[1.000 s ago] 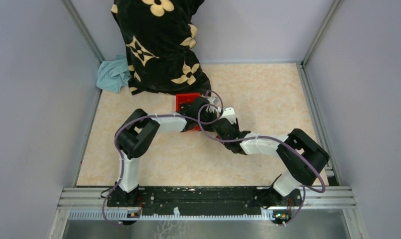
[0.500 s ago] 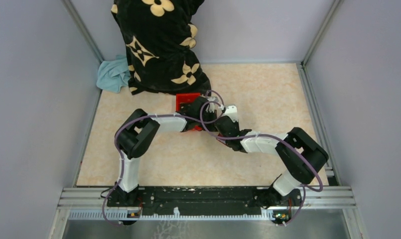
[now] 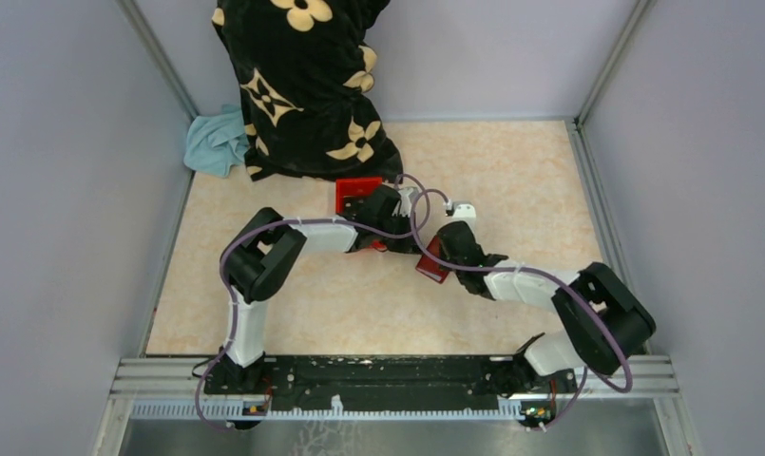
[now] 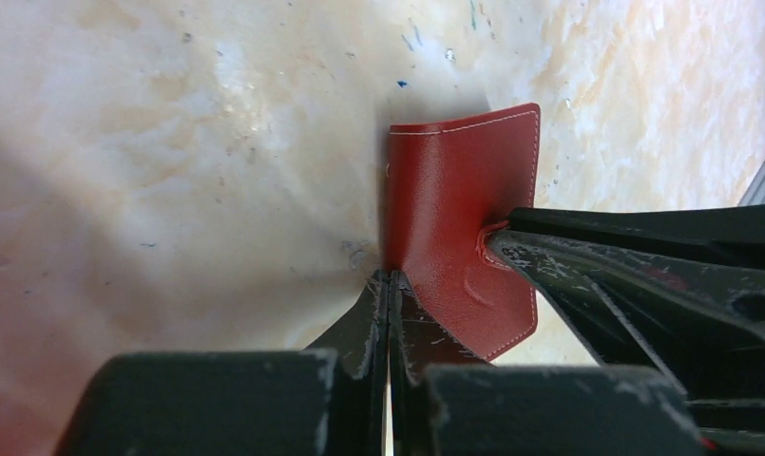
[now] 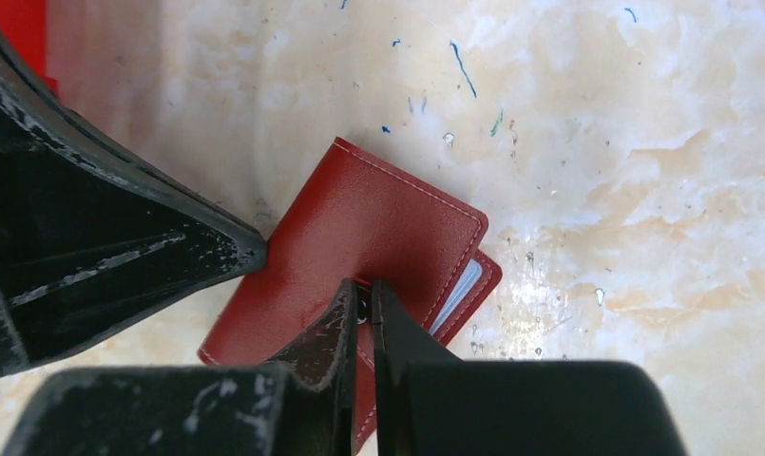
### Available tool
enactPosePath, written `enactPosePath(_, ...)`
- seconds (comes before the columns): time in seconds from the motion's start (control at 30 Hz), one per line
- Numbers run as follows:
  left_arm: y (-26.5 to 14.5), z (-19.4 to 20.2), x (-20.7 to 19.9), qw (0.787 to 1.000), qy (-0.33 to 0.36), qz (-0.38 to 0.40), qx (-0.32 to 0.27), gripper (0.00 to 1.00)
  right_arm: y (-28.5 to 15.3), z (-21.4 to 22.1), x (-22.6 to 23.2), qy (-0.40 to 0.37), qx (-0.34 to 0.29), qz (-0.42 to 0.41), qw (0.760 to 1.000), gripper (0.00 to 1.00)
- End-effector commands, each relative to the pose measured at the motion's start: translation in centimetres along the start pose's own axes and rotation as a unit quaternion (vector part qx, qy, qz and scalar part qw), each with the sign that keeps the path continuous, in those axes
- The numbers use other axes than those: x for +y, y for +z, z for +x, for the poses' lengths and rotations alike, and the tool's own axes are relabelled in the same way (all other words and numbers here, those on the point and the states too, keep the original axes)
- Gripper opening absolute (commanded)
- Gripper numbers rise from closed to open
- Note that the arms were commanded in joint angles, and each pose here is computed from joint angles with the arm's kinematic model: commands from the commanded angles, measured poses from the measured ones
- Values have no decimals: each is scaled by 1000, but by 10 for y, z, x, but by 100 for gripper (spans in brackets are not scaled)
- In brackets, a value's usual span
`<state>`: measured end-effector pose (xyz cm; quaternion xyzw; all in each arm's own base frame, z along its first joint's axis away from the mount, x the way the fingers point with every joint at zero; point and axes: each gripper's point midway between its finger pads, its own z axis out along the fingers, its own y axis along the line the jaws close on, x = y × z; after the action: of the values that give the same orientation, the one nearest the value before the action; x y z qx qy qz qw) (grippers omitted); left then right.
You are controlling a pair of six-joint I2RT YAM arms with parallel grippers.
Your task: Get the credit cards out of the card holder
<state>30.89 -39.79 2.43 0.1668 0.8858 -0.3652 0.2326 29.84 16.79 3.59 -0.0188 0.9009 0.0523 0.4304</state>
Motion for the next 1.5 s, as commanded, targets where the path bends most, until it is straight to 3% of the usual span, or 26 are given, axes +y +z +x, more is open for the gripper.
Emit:
enactPosePath(0.0, 5, 49, 24, 997, -24, -28, 72, 0, -12, 1, -2, 43, 6, -54, 998, 0)
enactPosePath(0.37, 5, 50, 23, 997, -30, -22, 74, 0, -29, -18, 1, 117, -18, -145, 982, 0)
enactPosePath(0.5, 5, 50, 24, 997, -30, -23, 73, 0, -31, -22, 5, 89, -19, -162, 983, 0)
enactPosePath(0.53, 5, 50, 23, 997, -31, -23, 73, 0, -30, -22, 4, 80, -17, -159, 984, 3)
enactPosePath(0.63, 5, 49, 23, 997, -31, -21, 72, 0, -30, -24, 2, 55, -22, -141, 988, 36)
enactPosePath(0.7, 5, 50, 23, 997, -31, -21, 72, 0, -30, -23, 2, 31, -24, -121, 992, 50)
enactPosePath(0.77, 5, 50, 23, 997, -33, -22, 73, 0, -31, -23, 3, -2, -29, -94, 995, 55)
enactPosePath(0.9, 5, 50, 22, 997, -32, -20, 74, 0, -28, -23, 3, -48, -29, -47, 997, 56)
enactPosePath(1.1, 5, 51, 24, 996, -33, -21, 74, 0, -23, -16, -10, -62, -13, 1, 998, 53)
enactPosePath(1.17, 5, 50, 23, 997, -34, -21, 74, 0, -22, -13, -16, -56, -9, 19, 998, 44)
enactPosePath(1.27, 4, 49, 22, 997, -33, -20, 72, 0, -22, -11, -18, -46, -6, 26, 999, 18)
enactPosePath(1.47, 5, 50, 23, 997, -34, -20, 74, 0, -25, -18, -13, -35, -22, 10, 999, 0)
